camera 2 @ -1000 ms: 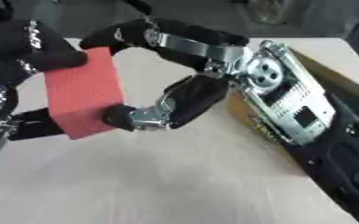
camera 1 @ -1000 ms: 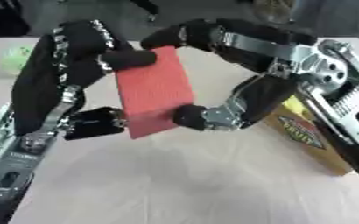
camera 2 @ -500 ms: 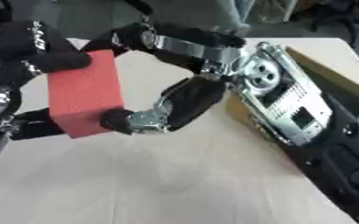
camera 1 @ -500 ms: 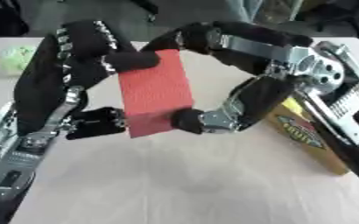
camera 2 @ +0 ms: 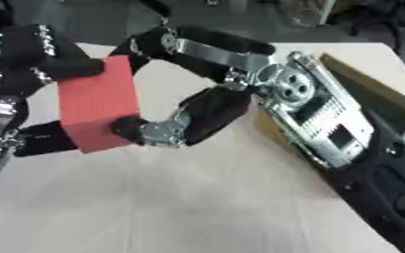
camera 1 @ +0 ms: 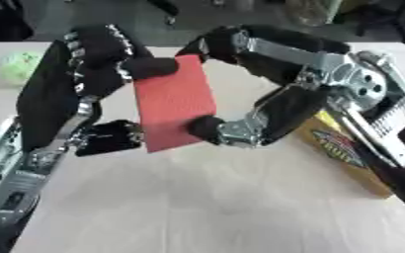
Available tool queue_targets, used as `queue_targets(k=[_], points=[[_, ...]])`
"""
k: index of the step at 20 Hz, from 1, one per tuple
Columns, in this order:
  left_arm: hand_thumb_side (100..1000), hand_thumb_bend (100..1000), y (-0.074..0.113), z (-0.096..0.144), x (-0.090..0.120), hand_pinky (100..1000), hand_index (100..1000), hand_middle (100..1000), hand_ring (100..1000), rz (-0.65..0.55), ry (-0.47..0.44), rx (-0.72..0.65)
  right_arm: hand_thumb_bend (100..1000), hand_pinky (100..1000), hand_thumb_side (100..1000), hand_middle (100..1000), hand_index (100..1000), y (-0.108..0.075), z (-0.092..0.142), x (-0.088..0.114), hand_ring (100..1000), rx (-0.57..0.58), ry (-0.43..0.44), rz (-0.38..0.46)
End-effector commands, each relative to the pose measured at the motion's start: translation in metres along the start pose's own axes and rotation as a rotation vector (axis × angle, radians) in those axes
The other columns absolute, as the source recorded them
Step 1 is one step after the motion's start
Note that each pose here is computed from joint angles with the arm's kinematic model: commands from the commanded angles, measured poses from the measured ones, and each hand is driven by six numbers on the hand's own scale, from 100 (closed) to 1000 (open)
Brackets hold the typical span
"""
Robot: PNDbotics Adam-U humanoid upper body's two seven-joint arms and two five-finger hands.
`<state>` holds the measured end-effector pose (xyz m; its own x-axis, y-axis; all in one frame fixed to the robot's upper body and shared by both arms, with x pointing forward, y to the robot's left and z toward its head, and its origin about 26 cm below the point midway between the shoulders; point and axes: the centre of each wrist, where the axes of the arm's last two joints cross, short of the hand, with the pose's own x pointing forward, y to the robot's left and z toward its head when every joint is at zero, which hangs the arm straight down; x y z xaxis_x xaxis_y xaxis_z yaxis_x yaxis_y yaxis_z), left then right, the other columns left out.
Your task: Pick up the objects with one hand, pass them to the other hand, and then place them into the box on the other side of the table.
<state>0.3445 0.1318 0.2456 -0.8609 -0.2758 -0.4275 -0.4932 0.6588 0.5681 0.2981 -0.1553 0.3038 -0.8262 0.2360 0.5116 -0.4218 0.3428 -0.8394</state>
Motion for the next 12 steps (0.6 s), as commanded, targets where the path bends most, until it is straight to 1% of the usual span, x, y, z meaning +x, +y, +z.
queue_targets(k=[1,3,4,8,12], points=[[100,551,0.0031,-0.0042,-0.0005,492,579,501,510,-0.028,-0.016,-0.007,100,1000,396,554,702,-0.0070,0.0025,0.0041,759,-0.015,0.010,-0.007],[100,651,0.0028,-0.0036,-0.0009,512,598,517,526,-0.041,-0.012,-0.020,100,1000,399,538,688,-0.0070,0.0024,0.0042,750,-0.010,0.009,-0.020],[100,682,0.0027,-0.0033,-0.0011,518,604,521,530,-0.049,-0.009,-0.027,100,1000,399,532,682,-0.0070,0.0025,0.0041,747,-0.008,0.008,-0.025],[100,726,0.0024,-0.0026,-0.0013,524,615,529,538,-0.075,0.002,-0.041,100,1000,391,506,656,-0.0070,0.0028,0.0038,731,-0.001,0.007,-0.042],[100,748,0.0021,-0.0019,-0.0012,541,637,546,554,-0.095,0.012,-0.045,100,999,386,494,644,-0.0071,0.0033,0.0035,722,0.004,0.007,-0.050]])
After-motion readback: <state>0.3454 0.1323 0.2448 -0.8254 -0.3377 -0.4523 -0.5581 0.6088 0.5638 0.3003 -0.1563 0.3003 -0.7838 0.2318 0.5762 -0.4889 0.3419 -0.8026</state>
